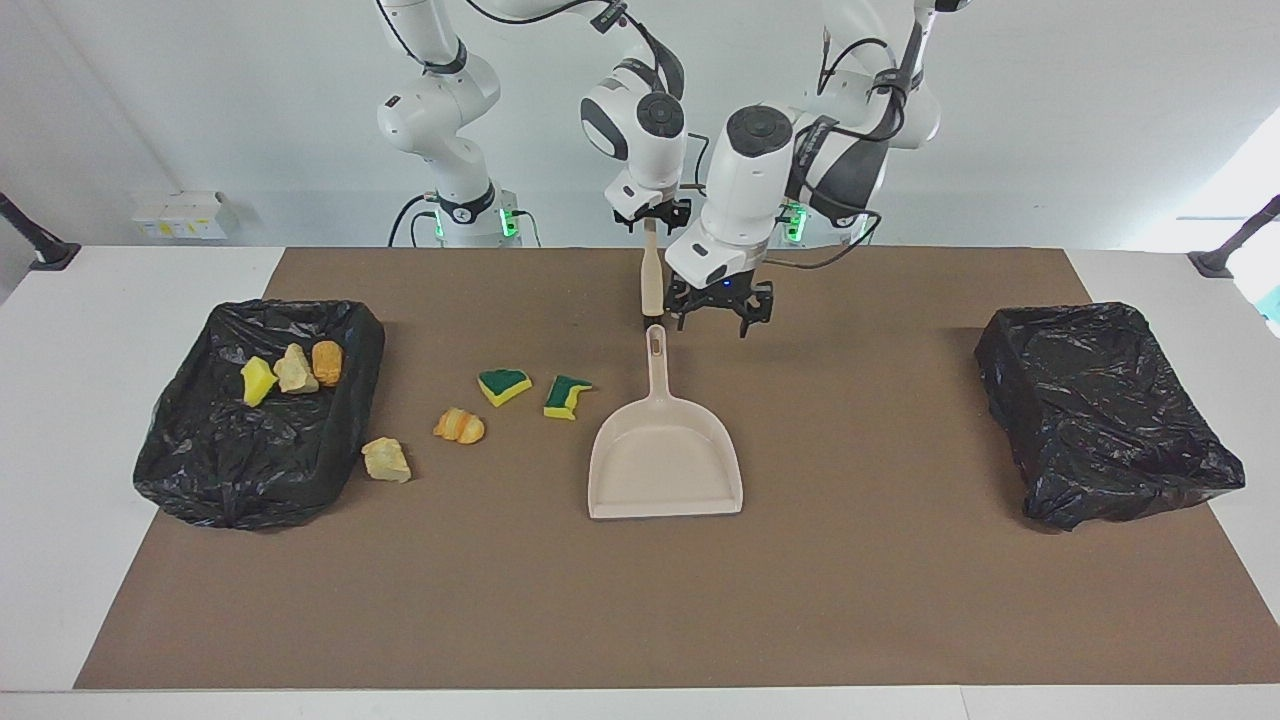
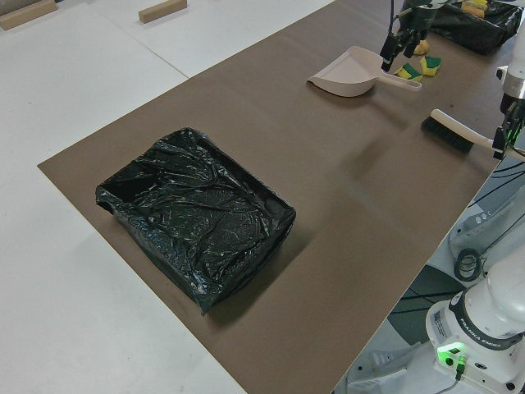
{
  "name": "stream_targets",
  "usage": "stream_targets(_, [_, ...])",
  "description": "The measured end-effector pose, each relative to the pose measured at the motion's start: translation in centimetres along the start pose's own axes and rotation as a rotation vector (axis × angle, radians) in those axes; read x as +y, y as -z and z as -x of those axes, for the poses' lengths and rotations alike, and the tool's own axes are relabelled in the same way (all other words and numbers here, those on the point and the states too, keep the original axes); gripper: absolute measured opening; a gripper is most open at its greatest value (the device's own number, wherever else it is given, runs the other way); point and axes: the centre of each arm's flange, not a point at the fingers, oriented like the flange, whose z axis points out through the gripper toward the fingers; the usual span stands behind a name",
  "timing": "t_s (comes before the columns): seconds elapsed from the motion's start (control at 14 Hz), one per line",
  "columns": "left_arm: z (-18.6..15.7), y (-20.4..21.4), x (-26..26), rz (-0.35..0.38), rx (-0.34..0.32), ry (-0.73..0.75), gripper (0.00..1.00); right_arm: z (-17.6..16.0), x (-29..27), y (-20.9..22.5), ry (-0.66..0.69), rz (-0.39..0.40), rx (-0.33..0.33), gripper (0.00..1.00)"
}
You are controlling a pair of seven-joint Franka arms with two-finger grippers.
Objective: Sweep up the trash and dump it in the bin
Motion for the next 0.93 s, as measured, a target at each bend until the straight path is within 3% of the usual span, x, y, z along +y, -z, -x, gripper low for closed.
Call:
stream_targets(0.07, [0.3, -1.4, 1.0, 0.004, 0.0, 0.006, 1.0, 0.0, 0.0, 0.0, 0.0, -0.001, 0.001, 0.65])
stream_targets(0.21, [0.4, -3.5, 2.3, 0.011, 0.0, 0.024, 1.0, -0.1, 0.0, 0.0, -0.001, -0.003, 0.002, 0.48])
stream_targets(0.78, [0.7, -6.9, 4.4, 0.024, 0.003, 0.068, 1.0, -0.6, 0.1, 0.1, -0.01, -0.01, 0.005, 0.45])
stream_targets(0.93, [0.9, -6.9, 4.7, 0.025, 0.003, 0.069, 1.0, -0.7, 0.1, 0.2, -0.012, -0.013, 0.006, 0.26])
